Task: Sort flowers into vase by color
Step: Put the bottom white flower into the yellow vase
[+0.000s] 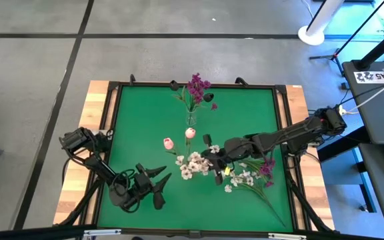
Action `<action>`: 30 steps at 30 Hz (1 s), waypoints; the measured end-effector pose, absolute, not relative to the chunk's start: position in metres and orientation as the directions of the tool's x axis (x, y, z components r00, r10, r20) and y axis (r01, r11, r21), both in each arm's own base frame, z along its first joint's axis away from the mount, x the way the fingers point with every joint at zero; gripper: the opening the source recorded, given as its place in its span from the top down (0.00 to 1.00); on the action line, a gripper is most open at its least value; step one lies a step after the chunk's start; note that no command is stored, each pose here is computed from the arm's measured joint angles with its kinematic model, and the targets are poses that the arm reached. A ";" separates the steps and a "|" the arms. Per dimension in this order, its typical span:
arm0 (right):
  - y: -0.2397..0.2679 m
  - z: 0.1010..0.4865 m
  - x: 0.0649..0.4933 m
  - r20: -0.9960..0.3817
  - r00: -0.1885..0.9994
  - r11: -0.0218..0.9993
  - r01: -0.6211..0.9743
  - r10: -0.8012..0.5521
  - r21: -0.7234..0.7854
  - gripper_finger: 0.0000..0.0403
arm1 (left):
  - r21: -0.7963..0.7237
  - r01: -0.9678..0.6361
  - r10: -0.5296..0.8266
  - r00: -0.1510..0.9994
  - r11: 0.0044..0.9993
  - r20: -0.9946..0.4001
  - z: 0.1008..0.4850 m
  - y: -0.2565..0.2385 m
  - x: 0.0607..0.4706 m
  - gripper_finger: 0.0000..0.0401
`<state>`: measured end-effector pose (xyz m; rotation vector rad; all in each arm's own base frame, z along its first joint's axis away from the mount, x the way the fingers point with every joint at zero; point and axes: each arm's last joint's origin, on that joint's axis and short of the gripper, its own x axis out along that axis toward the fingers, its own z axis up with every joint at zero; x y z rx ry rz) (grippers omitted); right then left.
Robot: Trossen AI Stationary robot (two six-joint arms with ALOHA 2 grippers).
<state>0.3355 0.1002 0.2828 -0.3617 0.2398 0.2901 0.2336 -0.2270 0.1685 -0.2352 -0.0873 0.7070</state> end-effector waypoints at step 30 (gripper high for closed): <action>0.086 0.306 0.293 -0.424 0.892 0.937 -0.268 0.154 -0.223 0.14 | -0.240 -0.633 0.652 0.758 0.736 0.000 0.168 -0.227 0.234 0.59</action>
